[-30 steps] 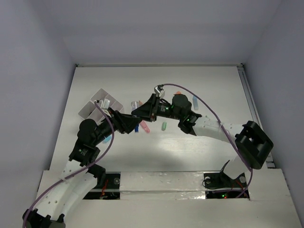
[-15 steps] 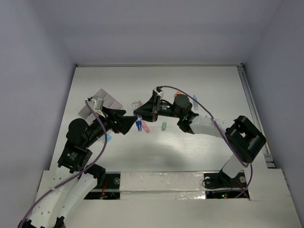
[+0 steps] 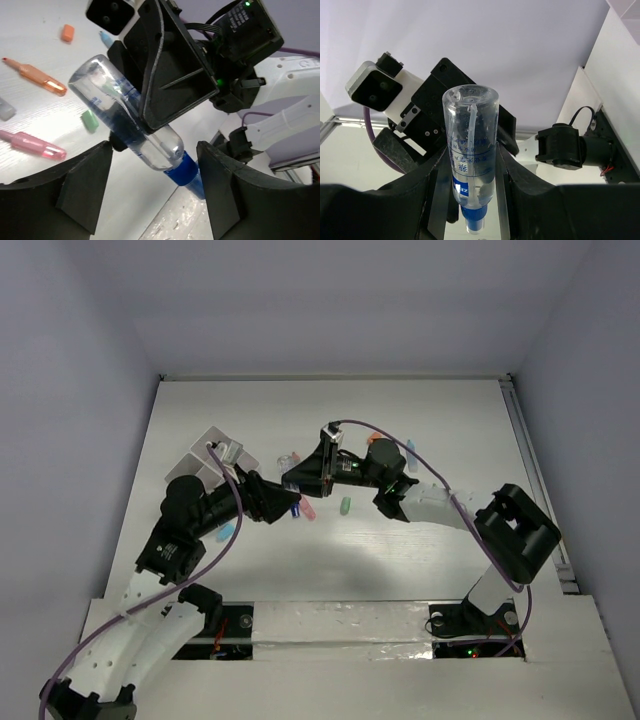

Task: Sort the stationery into containers
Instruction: Place the stationery in the storage box.

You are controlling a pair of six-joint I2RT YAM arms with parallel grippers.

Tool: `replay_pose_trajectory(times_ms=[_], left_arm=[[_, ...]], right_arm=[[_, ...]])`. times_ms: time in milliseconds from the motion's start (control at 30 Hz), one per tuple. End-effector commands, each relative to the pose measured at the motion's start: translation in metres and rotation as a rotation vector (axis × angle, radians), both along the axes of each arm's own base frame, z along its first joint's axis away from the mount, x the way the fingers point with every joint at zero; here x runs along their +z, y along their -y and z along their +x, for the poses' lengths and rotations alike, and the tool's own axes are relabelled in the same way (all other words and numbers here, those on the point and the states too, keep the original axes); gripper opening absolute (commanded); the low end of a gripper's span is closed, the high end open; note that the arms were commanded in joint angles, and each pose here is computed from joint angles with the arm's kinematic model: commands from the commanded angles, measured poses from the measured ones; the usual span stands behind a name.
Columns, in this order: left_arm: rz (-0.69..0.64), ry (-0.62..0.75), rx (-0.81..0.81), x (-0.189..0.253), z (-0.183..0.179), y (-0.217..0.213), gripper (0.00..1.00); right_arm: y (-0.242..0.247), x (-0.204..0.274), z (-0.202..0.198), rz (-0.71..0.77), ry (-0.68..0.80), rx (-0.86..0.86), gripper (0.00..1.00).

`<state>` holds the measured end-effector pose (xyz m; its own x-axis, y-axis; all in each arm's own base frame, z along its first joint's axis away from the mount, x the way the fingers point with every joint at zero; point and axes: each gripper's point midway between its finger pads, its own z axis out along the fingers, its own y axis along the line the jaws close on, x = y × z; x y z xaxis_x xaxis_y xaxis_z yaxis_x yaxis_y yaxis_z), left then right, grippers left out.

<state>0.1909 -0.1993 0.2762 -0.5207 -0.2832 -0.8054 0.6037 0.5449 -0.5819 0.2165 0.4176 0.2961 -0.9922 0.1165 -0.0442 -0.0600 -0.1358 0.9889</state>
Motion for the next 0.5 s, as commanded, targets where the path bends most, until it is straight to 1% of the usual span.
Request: replay_pose_trajectory(times_ms=[0, 33, 100, 133, 300, 367, 433, 467], left_arm=[[-0.105, 0.000, -0.075, 0.008, -0.007, 0.013, 0.64], [-0.158, -0.001, -0.096, 0.016, -0.010, 0.017, 0.61], [-0.192, -0.028, -0.129, 0.011, -0.015, 0.021, 0.57], [-0.216, -0.031, -0.141, 0.015, -0.018, 0.023, 0.53], [-0.229, -0.039, -0.135, 0.019, -0.020, 0.022, 0.46], [-0.231, -0.049, -0.113, 0.019, -0.017, 0.020, 0.38], [-0.225, -0.073, -0.068, 0.015, -0.010, 0.018, 0.31], [-0.224, -0.077, -0.060, 0.015, -0.008, 0.017, 0.26]], right_arm=[[0.005, 0.023, -0.003, 0.042, 0.093, -0.028, 0.18], [0.005, 0.021, -0.002, 0.032, 0.099, -0.038, 0.18], [0.005, 0.018, 0.002, 0.002, 0.124, -0.068, 0.18], [0.006, 0.017, 0.003, -0.008, 0.133, -0.079, 0.18], [0.007, 0.012, 0.012, -0.061, 0.174, -0.139, 0.18], [0.007, 0.011, 0.012, -0.061, 0.174, -0.137, 0.18], [0.007, 0.006, 0.011, -0.063, 0.168, -0.135, 0.18], [0.007, 0.004, 0.011, -0.063, 0.164, -0.136, 0.18]])
